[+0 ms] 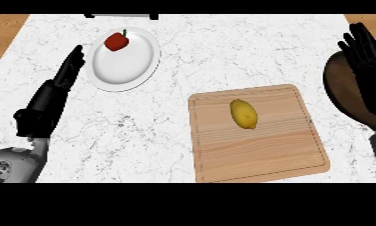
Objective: Pick the lemon from the cutting board and place it in the pan
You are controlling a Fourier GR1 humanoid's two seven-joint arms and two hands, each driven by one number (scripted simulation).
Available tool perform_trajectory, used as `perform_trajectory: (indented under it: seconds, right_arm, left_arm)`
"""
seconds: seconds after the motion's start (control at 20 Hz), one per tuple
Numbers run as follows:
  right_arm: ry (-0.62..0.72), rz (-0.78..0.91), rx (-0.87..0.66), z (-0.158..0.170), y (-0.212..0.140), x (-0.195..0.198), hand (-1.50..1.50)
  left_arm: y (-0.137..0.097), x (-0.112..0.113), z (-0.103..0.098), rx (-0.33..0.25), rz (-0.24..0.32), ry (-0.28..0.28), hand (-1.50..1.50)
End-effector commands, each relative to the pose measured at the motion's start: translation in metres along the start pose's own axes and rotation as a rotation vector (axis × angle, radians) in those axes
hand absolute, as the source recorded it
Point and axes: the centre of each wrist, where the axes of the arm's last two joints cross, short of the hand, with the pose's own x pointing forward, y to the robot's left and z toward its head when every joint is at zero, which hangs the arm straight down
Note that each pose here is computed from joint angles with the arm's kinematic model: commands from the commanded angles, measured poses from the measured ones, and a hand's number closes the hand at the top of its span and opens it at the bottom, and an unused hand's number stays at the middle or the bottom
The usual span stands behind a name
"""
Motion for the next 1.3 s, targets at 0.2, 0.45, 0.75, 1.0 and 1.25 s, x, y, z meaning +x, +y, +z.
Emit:
perform_trajectory:
  seconds: [0.2,0.45,0.75,1.0,1.25]
  right_arm:
    - [0.335,0.058,0.142,-0.045,0.05,-0.029,-1.5]
    - [0.331,0.561,0.041,-0.008,0.061,-0.08,1.5]
    - [0.343,0.46,0.105,0.001,0.102,-0.09,-1.5]
    - [0.459,0.747,0.275,-0.031,0.09,-0.046,-1.5]
    - [0.576,0.938,0.418,-0.063,0.112,-0.011,-1.5]
  left_arm:
    - [-0.022,0.012,-0.007,-0.107,0.049,0.035,0.0]
    - [-0.04,-0.006,0.007,-0.167,0.149,0.142,0.0]
    - [-0.038,0.0,0.002,-0.133,0.141,0.161,0.0]
    - [-0.031,-0.007,0.001,-0.139,0.15,0.163,0.0]
    - [-0.045,0.0,-0.002,-0.158,0.151,0.166,0.0]
